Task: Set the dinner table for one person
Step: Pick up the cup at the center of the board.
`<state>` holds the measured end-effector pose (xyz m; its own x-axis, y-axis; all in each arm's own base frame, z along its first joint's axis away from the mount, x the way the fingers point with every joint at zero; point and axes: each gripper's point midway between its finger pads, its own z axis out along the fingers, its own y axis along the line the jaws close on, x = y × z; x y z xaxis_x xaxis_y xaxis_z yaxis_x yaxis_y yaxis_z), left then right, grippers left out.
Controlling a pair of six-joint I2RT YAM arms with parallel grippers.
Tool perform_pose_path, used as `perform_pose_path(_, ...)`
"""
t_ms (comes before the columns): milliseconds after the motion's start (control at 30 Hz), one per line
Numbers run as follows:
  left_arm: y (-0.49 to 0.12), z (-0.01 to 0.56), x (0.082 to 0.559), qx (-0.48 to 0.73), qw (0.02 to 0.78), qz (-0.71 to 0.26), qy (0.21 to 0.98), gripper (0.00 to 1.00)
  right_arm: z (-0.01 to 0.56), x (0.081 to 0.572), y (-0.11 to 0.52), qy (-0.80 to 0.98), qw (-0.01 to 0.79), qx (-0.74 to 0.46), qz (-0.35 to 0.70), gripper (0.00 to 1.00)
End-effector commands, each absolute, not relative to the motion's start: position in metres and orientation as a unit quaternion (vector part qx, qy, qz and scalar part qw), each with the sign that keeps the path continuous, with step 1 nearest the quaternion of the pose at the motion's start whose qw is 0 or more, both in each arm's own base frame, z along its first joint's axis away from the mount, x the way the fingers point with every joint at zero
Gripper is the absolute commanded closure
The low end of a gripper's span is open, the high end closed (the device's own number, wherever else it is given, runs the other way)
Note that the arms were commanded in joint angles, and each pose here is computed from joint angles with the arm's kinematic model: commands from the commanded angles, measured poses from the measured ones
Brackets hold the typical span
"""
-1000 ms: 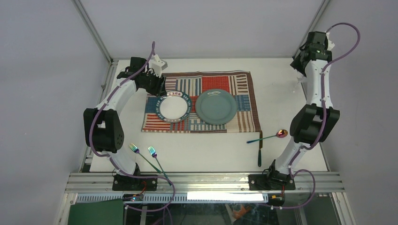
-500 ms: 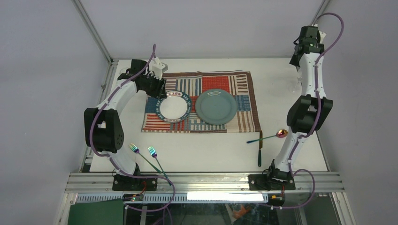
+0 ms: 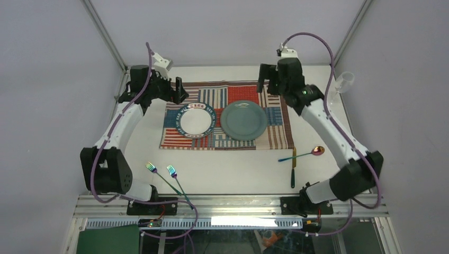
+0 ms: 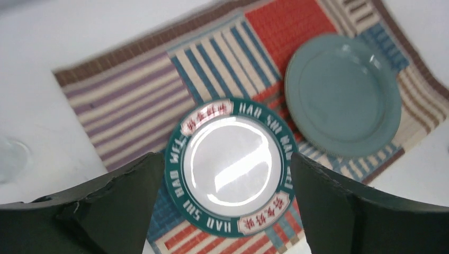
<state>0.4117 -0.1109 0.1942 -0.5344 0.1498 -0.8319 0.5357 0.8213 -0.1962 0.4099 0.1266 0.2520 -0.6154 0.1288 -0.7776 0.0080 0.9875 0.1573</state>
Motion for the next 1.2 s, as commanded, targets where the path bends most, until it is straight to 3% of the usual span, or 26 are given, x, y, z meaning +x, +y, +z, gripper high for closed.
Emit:
perform_pose_path(0, -0.107, 0.31, 0.421, 0.16, 0.609, -0.203, 0.75, 0.04, 0.312, 0.409, 0.098, 0.771, 0.636, 0.035, 0.006, 0.0)
perform_pose_path(100, -0.096, 0.308, 0.413, 0.145, 0.641, -0.177, 0.733, 0.01, 0.261, 0.397, 0.058, 0.756, 0.65, 0.023, -0.071, 0.0)
perform_pose_path(267, -0.089, 0.308, 0.401, 0.125, 0.654, -0.167, 0.727, 0.01, 0.202, 0.394, 0.002, 0.744, 0.659, 0.103, -0.038, 0.0)
perform_pose_path(433, -0.087, 0.318, 0.39, 0.127, 0.666, -0.162, 0.717, 0.01, 0.154, 0.398, -0.009, 0.77, 0.632, 0.077, -0.054, 0.01)
perform_pose_path(767, -0.085, 0.313, 0.386, 0.128, 0.661, -0.156, 0.723, 0.01, 0.103, 0.382, -0.014, 0.759, 0.645, 0.067, -0.054, 0.0)
perform_pose_path(1167, -0.09, 0.314, 0.383, 0.136, 0.66, -0.168, 0.719, 0.01, 0.096, 0.379, -0.032, 0.747, 0.656, 0.106, -0.039, 0.01)
